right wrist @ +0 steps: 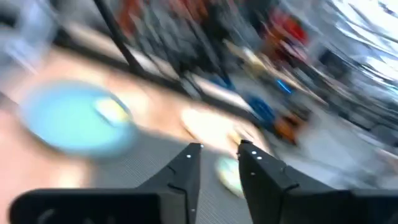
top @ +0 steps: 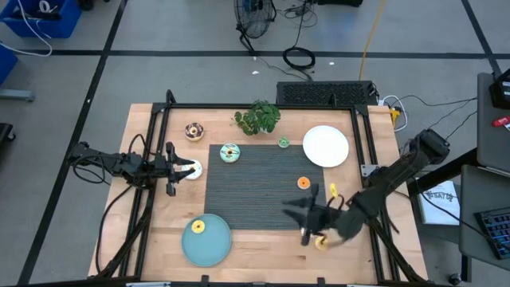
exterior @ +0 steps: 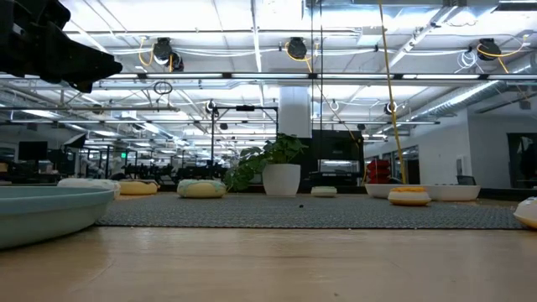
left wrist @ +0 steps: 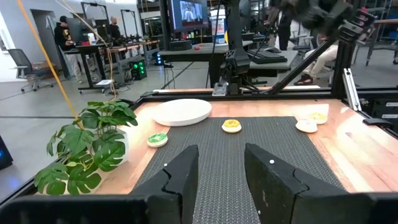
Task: Pick & Place donuts
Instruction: Put the small yellow donut on the blue plate
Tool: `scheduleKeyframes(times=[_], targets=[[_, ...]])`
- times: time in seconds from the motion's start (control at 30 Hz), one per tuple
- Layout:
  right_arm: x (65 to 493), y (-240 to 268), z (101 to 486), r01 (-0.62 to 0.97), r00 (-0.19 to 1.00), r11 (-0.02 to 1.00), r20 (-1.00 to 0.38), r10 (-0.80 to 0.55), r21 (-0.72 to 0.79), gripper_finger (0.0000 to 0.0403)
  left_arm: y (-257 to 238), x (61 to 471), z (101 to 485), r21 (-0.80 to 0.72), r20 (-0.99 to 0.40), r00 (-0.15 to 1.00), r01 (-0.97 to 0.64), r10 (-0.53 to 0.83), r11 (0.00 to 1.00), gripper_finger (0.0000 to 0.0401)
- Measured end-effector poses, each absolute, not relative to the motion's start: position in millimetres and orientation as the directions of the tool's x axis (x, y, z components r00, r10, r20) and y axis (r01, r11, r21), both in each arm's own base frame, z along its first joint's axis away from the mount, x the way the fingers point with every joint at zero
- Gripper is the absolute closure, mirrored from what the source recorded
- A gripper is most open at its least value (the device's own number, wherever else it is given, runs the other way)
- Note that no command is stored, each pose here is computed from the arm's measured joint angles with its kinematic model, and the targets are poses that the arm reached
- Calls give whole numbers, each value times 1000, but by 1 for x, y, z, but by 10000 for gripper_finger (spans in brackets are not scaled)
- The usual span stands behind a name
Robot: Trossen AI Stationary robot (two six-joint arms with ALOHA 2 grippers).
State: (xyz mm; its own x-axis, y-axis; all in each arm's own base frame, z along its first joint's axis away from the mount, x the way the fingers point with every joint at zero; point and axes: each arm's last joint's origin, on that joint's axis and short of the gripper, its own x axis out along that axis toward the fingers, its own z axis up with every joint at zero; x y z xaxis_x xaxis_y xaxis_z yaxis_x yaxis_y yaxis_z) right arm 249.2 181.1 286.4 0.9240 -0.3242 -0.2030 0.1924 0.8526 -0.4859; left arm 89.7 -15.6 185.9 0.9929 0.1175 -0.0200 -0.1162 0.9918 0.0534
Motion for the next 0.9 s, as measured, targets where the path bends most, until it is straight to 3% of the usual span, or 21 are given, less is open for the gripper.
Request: scheduleKeyframes(times=[0.07, 0.13, 0.27, 0.4, 0.5, 0.57, 0.7, 0.9], targets=[[257, 187, 304, 214, 866, 814, -281, -415, -540, 278, -16, 90, 186, 54, -20, 993, -116, 118, 992, 268], [262, 194, 319, 188, 824, 835, -379, -421, -518, 252, -16, 90, 186, 53, -20, 993, -116, 117, 992, 268], [272, 204, 333, 139, 680, 941, -661, -317, -308, 202, -16, 90, 186, 54, -20, 993, -116, 117, 992, 268], [272, 203, 310, 281, 322, 949, -917, -234, -144, 172, -16, 90, 186, 54, -20, 993, -116, 118, 992, 268], [264, 205, 287, 411, 46, 895, -977, -208, -171, 168, -16, 90, 186, 53, -20, 993, -116, 117, 992, 268], [256, 209, 272, 446, -76, 869, -977, -200, -213, 170, -16, 90, 186, 53, -20, 993, -116, 118, 992, 268], [238, 219, 244, 491, -156, 838, -970, -187, -240, 173, -16, 90, 186, 53, -20, 993, -116, 118, 992, 268], [232, 233, 205, 544, -120, 831, -991, -57, -114, 159, -16, 90, 186, 54, -20, 993, -116, 118, 992, 268]])
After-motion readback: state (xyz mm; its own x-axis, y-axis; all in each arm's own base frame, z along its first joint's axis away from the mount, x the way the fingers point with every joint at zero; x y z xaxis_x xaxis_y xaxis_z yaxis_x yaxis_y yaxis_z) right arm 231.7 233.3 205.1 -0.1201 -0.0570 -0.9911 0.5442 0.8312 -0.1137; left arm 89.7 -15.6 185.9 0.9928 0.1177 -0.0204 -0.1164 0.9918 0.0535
